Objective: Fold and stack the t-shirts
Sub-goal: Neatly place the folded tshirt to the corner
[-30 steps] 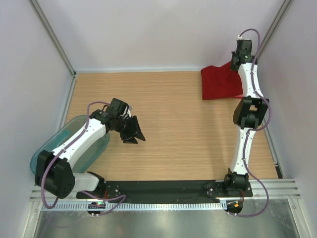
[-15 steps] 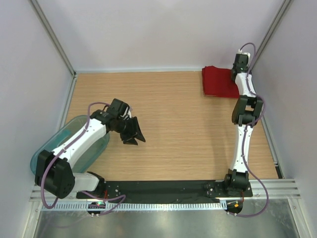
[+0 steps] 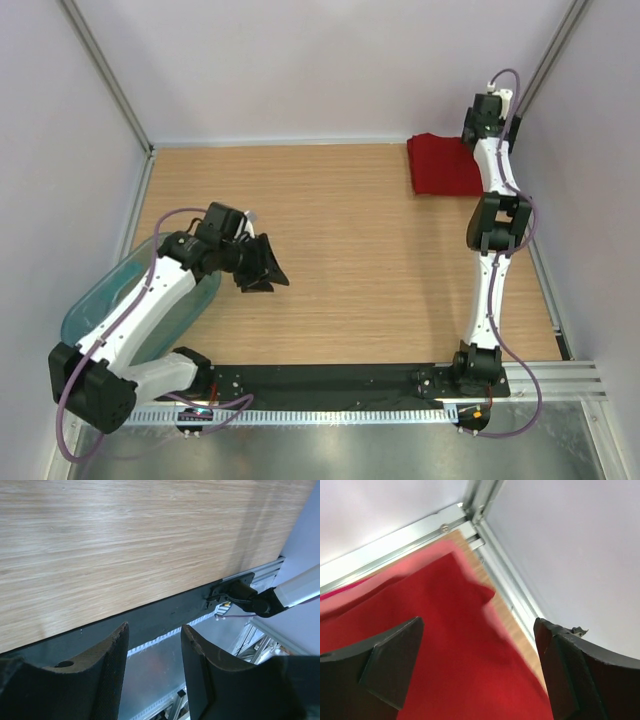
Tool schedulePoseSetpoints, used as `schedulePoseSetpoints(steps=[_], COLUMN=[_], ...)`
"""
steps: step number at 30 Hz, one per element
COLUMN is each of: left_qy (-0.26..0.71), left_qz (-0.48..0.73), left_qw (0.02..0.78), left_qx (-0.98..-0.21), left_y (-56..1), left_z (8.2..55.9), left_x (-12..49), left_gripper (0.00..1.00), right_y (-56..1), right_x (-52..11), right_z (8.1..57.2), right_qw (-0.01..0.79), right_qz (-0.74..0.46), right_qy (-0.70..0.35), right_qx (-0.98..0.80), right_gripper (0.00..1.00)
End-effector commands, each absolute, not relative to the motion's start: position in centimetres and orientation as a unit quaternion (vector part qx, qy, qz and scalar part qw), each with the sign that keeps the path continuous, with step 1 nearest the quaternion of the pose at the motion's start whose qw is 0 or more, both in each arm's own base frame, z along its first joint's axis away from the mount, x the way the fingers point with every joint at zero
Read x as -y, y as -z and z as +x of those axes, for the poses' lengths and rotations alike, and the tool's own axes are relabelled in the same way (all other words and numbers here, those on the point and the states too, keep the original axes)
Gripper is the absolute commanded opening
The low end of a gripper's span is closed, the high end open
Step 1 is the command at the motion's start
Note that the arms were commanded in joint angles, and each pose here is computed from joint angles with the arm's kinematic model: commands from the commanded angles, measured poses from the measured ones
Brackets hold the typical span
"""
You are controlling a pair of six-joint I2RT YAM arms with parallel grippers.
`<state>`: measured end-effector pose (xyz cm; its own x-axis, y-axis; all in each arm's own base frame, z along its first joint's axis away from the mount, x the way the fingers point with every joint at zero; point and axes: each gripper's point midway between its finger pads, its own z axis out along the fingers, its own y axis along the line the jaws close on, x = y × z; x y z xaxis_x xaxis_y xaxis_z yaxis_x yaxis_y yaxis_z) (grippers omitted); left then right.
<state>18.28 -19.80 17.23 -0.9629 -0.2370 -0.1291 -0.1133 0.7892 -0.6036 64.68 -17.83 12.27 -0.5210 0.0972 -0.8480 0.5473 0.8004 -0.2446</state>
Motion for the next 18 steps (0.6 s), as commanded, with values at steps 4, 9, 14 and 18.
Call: schedulePoseSetpoints(steps=[4, 9, 14, 18], left_qy=[0.349, 0.351, 0.338, 0.357], left_qz=[-0.085, -0.08, -0.09, -0.097], left_qw=[0.143, 0.181, 0.201, 0.218], left_qx=[-0.922, -0.915, -0.915, -0.903], left_y=[-20.9, -22.1, -21.2, -21.0], left_z=[17.6, 17.3, 16.9, 17.6], left_x=[19.9, 19.0, 18.0, 18.5], left_gripper=[0.48, 0.48, 0.48, 0.49], right_y=[-26.8, -24.8, -20.5, -17.0], right_x=[3.0, -7.6, -17.2, -22.3], right_z=[58.7, 51.7, 41.6, 33.2], right_qw=[0.5, 0.43, 0.327, 0.251], right_qz=[0.134, 0.067, 0.059, 0.05], right_qy=[0.179, 0.08, -0.136, -0.317], right_qx=[-0.836, -0.897, -0.933, -0.913], right_gripper=[1.0, 1.0, 1.0, 1.0])
